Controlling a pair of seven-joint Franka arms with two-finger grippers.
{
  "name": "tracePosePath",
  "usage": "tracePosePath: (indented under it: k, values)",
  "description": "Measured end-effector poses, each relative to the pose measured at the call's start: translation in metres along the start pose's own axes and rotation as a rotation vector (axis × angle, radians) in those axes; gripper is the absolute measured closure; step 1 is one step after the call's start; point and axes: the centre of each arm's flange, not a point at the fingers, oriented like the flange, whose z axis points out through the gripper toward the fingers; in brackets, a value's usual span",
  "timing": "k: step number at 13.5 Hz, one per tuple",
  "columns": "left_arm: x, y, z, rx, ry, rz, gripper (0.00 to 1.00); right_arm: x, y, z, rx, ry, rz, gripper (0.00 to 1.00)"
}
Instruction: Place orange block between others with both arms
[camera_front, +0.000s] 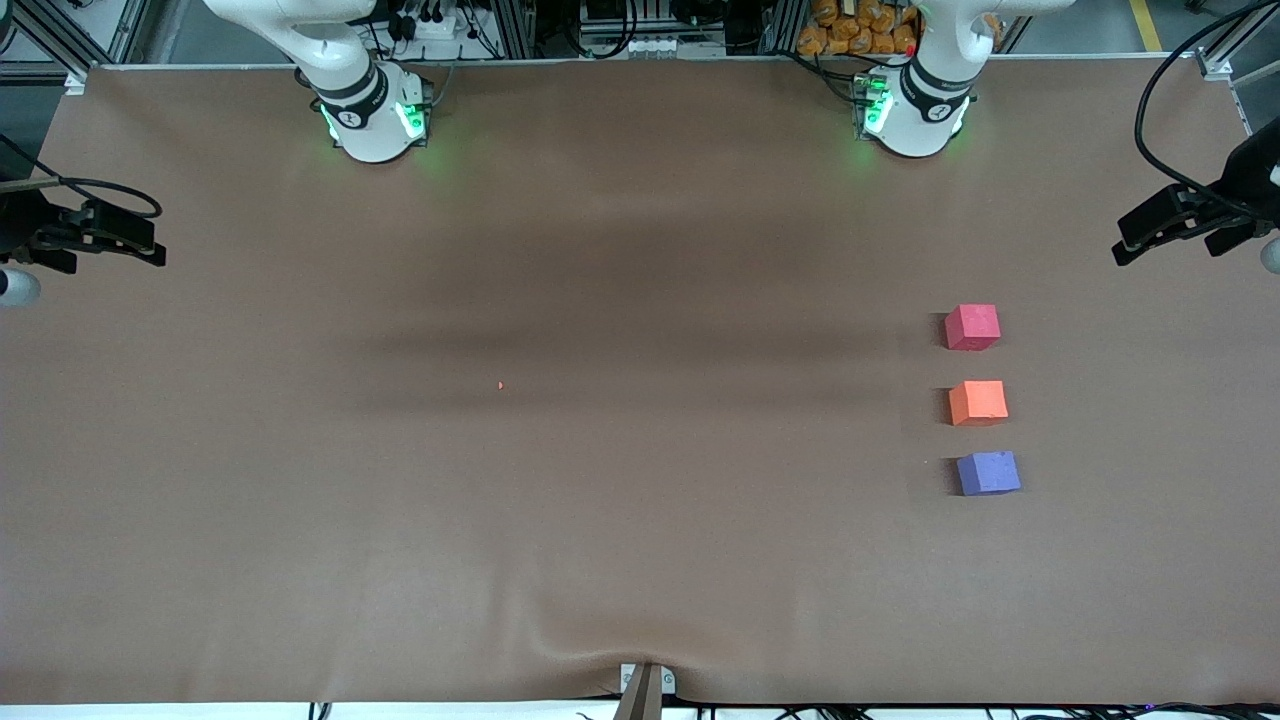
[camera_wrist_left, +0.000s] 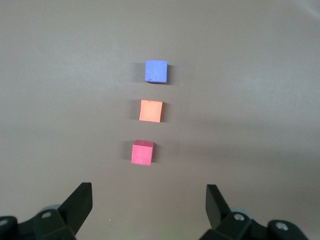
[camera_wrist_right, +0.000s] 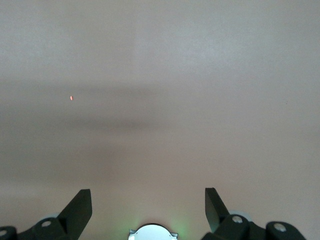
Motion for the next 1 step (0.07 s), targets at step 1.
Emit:
tracePosePath:
  k: [1]
  values:
    - [-0.0027, -0.0004, -0.0019, 0.001, -0.005, 0.000, 0.00, 0.0000, 0.0000, 0.0000, 0.000, 0.000, 0.000, 0.00]
